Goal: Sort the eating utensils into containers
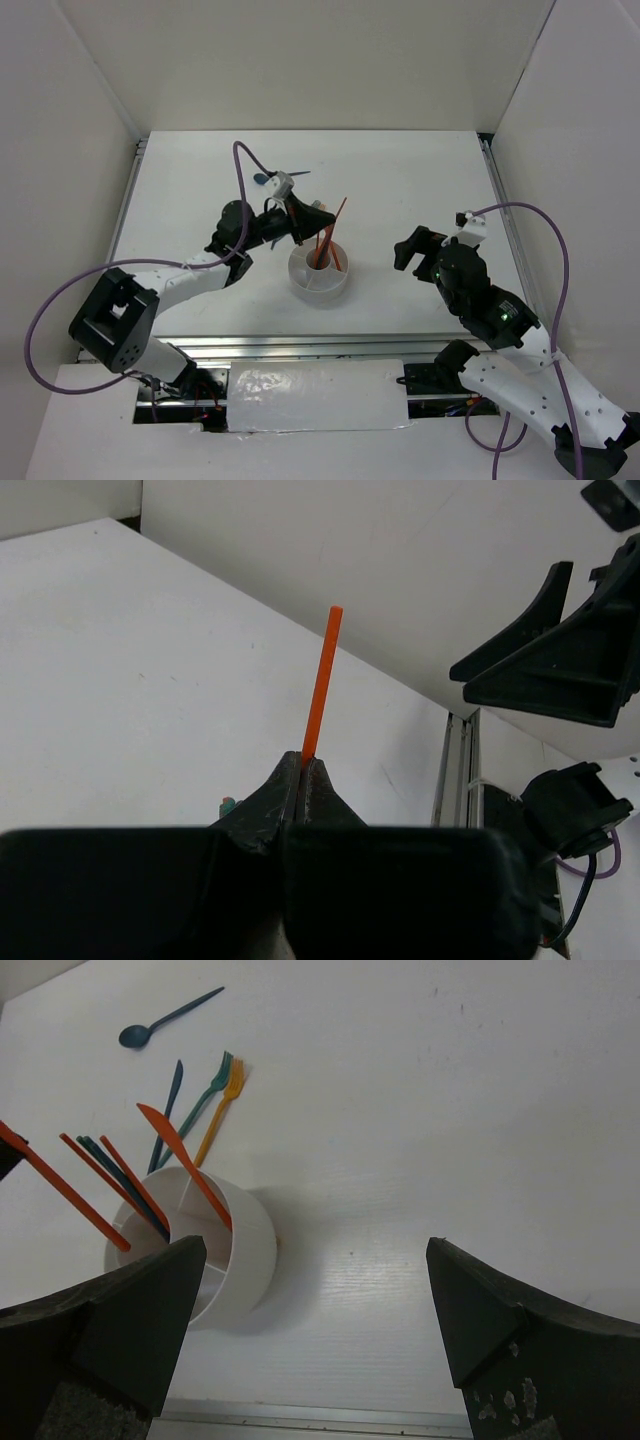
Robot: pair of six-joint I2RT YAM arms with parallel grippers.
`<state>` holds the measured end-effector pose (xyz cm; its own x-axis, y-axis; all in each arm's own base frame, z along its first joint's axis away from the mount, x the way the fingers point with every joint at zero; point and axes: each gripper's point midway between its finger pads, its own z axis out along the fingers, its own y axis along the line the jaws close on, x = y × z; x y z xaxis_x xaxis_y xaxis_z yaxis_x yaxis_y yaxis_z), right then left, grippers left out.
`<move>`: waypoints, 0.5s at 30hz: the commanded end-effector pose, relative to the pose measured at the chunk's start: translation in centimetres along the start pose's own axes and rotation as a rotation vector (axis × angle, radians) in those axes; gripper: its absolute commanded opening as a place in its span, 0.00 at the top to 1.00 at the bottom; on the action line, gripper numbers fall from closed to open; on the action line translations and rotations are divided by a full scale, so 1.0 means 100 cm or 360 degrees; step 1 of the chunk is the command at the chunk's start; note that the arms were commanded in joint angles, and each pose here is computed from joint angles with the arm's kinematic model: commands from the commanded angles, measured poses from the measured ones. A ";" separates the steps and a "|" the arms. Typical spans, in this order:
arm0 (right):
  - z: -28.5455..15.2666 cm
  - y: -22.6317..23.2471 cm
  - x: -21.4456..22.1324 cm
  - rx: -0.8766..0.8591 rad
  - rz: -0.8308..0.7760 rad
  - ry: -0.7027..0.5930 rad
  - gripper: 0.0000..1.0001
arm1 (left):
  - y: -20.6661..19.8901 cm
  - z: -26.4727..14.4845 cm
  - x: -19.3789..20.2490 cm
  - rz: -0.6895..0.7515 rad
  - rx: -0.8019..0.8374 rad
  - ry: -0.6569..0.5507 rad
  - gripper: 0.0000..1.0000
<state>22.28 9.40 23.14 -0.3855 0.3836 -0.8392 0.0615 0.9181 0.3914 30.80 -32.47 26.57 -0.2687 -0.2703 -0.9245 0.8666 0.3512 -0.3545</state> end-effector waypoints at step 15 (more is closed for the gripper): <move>-0.006 -0.002 -0.008 0.0012 0.0014 -0.0041 0.00 | 0.005 0.005 0.031 0.0065 0.0110 0.0067 0.99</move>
<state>22.18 9.29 23.24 -0.3818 0.3862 -0.8397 0.0615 0.9171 0.3939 30.91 -33.38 21.43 -0.3528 -0.1968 -0.9148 0.8549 0.3297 -0.4006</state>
